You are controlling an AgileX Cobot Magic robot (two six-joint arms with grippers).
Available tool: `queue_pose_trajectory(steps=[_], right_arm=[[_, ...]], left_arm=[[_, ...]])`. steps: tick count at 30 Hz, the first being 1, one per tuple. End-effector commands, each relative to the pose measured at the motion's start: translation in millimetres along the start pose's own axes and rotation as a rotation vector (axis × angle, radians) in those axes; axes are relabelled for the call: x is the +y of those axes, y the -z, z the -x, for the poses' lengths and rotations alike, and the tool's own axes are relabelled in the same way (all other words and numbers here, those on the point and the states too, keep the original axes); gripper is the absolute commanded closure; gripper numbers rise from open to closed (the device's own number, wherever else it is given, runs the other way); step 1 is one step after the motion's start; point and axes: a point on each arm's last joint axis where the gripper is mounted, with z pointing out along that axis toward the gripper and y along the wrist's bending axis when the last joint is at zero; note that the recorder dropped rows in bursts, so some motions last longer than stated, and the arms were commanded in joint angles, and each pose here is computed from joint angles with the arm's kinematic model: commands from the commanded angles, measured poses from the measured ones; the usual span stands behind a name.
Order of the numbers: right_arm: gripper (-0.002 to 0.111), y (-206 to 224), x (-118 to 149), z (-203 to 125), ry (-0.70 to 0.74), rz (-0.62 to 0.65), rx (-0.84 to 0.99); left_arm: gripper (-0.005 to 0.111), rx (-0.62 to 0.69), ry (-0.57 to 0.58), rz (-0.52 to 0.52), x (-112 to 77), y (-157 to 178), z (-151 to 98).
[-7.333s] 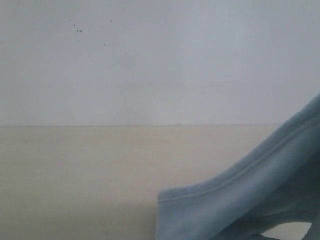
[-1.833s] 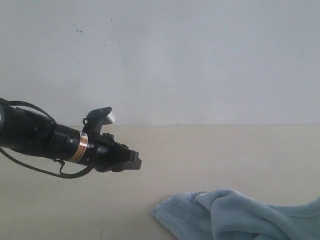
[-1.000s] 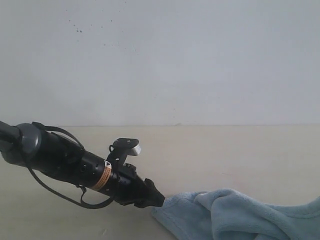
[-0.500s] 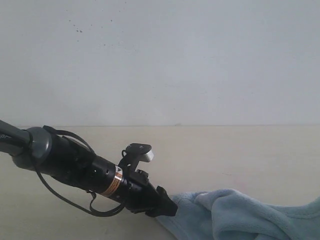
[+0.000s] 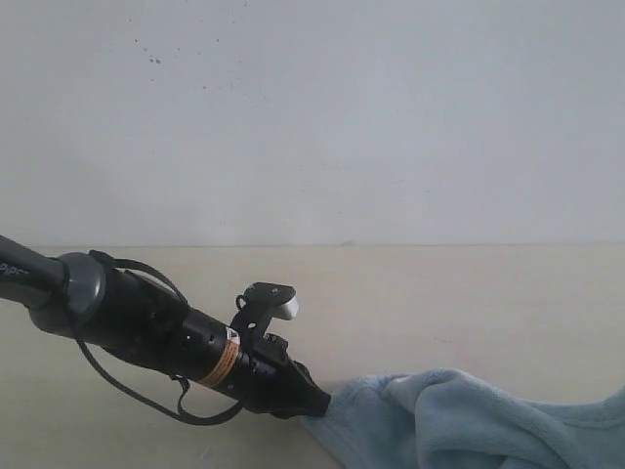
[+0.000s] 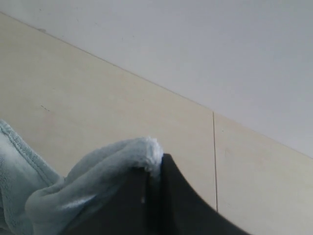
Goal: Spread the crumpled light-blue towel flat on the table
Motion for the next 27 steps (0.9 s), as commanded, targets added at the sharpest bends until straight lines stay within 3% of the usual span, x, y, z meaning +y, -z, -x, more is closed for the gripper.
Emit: queue_pose_trajectory(steps=[1,7,14,23,27], right_arm=[[0.108,0,0,2,0.003,0.001,-0.024],[0.108,0,1,2,-0.003,0.013,-0.024],[0.108,1,2,4,0.013,0.026,-0.046],[0.108,-21,4,15,0.116,-0.045,-0.013],[0.108,-34,5,21,0.163,-0.090,0.007]], left_arm=[[0.097,0.016,-0.030,0.018,-2.0,-2,-3],[0.102,-0.106,-0.069,0.073,-8.0,39,30],[0.102,-0.277,-0.073,0.126,-8.8,115,60],[0.102,-0.401,-0.061,0.264,4.5,202,45],[0.102,-0.473,-0.066,0.329,0.1,242,38]])
